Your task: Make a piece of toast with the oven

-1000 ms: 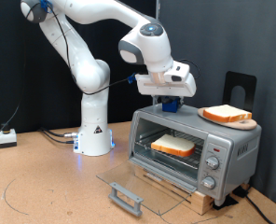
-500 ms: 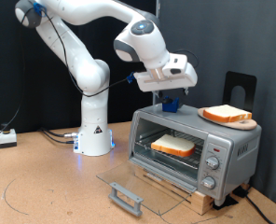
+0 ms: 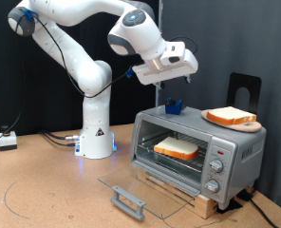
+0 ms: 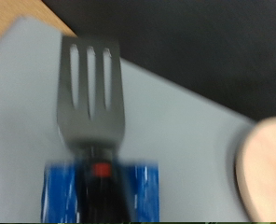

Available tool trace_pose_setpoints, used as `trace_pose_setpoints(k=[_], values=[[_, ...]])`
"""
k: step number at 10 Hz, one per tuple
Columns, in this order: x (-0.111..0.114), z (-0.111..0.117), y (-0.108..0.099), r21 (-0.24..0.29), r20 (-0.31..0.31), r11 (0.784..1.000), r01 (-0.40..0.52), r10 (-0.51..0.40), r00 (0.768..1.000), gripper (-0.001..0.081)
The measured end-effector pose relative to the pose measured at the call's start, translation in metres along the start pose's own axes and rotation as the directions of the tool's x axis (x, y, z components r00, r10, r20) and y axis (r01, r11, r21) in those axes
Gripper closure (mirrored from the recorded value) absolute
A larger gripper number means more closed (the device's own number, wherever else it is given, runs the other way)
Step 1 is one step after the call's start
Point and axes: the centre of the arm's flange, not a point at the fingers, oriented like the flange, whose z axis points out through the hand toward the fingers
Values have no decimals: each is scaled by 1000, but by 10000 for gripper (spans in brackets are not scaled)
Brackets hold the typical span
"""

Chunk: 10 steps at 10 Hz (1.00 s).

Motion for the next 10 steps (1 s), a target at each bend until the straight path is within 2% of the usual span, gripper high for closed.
trace_pose_setpoints(k=[2, 7, 8, 10], values=[[-25, -22, 11, -92, -1, 994, -59, 59, 998, -3], [-88, -75, 23, -226, -19, 955, -191, 192, 981, -3], [-101, -84, 23, -242, -17, 948, -209, 211, 977, -3], [-123, -97, 26, -220, -26, 949, -226, 226, 974, -3]])
